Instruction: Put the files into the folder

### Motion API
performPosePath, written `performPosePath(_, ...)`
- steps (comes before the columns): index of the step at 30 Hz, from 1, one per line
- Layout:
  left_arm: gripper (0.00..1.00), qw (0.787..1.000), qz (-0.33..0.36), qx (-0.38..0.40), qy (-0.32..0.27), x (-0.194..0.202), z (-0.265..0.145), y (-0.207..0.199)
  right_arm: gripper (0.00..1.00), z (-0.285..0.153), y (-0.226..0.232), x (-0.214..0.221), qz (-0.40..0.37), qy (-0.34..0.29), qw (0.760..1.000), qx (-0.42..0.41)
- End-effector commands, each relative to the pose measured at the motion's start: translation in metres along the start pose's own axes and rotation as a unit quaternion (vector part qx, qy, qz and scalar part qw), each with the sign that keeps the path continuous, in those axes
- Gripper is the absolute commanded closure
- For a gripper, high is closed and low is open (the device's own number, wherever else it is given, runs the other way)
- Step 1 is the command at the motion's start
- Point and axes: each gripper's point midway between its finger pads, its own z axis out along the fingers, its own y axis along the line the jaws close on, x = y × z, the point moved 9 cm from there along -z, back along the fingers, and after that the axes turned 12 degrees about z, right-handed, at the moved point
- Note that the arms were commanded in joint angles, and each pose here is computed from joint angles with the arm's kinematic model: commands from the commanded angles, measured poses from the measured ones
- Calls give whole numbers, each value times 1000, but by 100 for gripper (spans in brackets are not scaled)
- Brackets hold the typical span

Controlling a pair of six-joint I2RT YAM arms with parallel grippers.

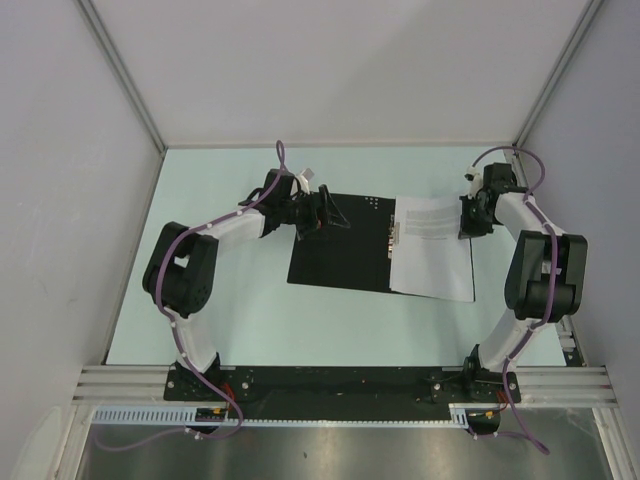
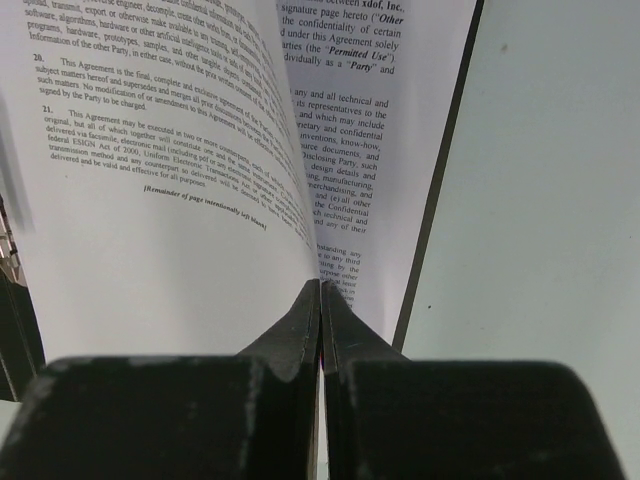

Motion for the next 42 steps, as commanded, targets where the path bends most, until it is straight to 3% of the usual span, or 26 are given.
performPosePath(1,1,1000,8,22,-13,-6,-6,-10,100,-1,4,-19,6,-32,999,-20)
performPosePath(11,0,1000,7,20,-12,-6,-5,-9,100,6,15,-21,-7,-32,999,-25)
performPosePath(14,0,1000,7,21,-12,-6,-6,-10,92,6,18,-22,-16,-36,999,-16)
performPosePath(21,0,1000,7,23,-12,-6,-6,-10,65,8,27,-23,-33,-52,998,18)
performPosePath(25,0,1000,8,24,-13,-6,-6,-10,55,7,25,-25,-33,-62,996,49)
performPosePath(31,0,1000,11,25,-15,-7,-8,-12,34,-15,7,-29,-9,-102,981,168)
performPosePath(34,1,1000,11,25,-15,-7,-8,-13,16,-36,2,-32,3,-131,967,218)
performPosePath(35,0,999,11,26,-15,-7,-8,-13,6,-42,4,-32,4,-139,965,221)
performPosePath(37,0,999,10,28,-15,-7,-8,-13,0,-52,6,-32,13,-156,960,232)
performPosePath(39,0,999,11,30,-15,-7,-9,-14,0,-62,28,-30,14,-183,961,205)
performPosePath(42,0,999,11,32,-18,-8,-10,-16,0,-52,62,-35,19,-183,983,25)
